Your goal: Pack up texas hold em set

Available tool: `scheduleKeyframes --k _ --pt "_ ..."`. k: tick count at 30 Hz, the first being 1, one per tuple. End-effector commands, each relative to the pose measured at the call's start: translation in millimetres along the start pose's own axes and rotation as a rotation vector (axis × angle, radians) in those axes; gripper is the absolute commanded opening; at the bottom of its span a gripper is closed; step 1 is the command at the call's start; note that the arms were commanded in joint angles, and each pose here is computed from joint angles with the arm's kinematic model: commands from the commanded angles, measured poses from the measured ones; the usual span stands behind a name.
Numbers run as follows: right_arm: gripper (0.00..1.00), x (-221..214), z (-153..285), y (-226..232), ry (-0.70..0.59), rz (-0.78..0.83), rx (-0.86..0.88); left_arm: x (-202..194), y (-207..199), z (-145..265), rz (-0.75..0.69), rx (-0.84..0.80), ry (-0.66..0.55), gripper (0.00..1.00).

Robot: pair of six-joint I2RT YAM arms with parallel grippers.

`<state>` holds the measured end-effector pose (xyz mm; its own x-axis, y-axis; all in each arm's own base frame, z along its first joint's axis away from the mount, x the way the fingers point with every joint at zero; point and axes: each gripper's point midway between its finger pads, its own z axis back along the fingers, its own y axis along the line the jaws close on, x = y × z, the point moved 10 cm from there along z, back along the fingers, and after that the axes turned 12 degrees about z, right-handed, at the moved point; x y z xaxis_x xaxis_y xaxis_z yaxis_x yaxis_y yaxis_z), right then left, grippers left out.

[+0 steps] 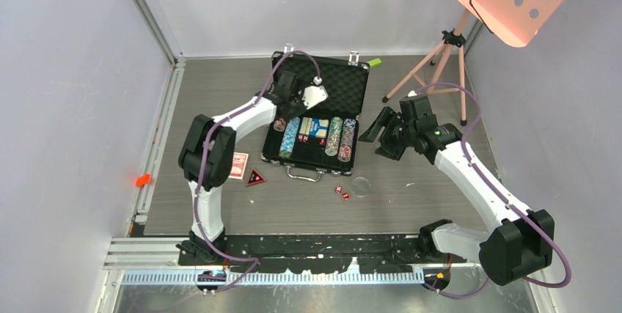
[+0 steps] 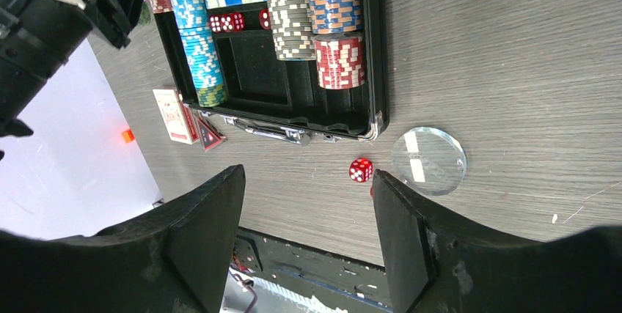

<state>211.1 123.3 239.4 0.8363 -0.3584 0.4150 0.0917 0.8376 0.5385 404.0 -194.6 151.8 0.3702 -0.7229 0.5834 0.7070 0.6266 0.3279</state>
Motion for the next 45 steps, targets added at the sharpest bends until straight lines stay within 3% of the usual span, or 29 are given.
scheduleKeyframes --k 1,5,9,14,16,17,19,20,25,31,34,38,45 --pt "0.7 9.0 6.9 9.2 -0.034 0.03 0.035 -16.0 -19.1 32.5 -0.023 -0.106 0.098 0.29" --pt "0.7 9.3 9.2 10.4 -0.042 0.03 0.044 -13.3 -20.7 37.5 -0.017 -0.126 0.061 0.3" --pt "0.7 7.6 12.2 8.0 -0.056 0.033 0.03 1.7 -10.0 43.0 0.006 -0.041 -0.009 0.34" --pt "0.74 4.7 20.9 0.8 -0.097 0.066 -0.029 28.7 0.3 78.5 0.092 0.012 -0.131 0.42" --pt "0.83 2.4 24.3 -3.9 -0.125 0.103 -0.1 33.6 0.8 95.4 0.191 0.04 -0.169 0.52" --pt "0.86 -0.6 25.3 -5.9 -0.162 0.144 -0.188 34.8 1.5 105.0 0.272 0.072 -0.181 0.64" --pt "0.93 -9.8 26.9 -5.4 -0.195 0.235 -0.28 33.4 0.6 123.9 0.443 0.126 -0.179 0.97" --pt "0.94 -15.9 25.5 -2.4 -0.189 0.27 -0.286 28.7 -1.3 133.4 0.51 0.149 -0.157 0.99" --pt "0.92 -34.5 15.2 -4.2 -0.178 0.267 -0.281 -4.9 -22.5 162.7 0.802 0.2 -0.117 1.0" --pt "0.89 -52.1 14.0 -6.3 -0.224 0.237 -0.279 -52.3 -63.8 187.9 0.978 0.039 -0.113 1.0" --pt "0.81 -67.8 5.6 -8.8 -0.175 0.247 -0.24 -68.7 -84.1 196.7 1.018 -0.092 -0.128 0.95" --pt "0.64 -91.5 -8.0 -7.2 -0.07 0.353 -0.109 -85.7 -100.5 207.2 1.036 -0.129 -0.111 0.92" --pt "0.58 -115.4 -22.6 -3.3 0.038 0.475 -0.006 -101.5 -108.5 214.5 1.059 -0.155 -0.165 1.0"
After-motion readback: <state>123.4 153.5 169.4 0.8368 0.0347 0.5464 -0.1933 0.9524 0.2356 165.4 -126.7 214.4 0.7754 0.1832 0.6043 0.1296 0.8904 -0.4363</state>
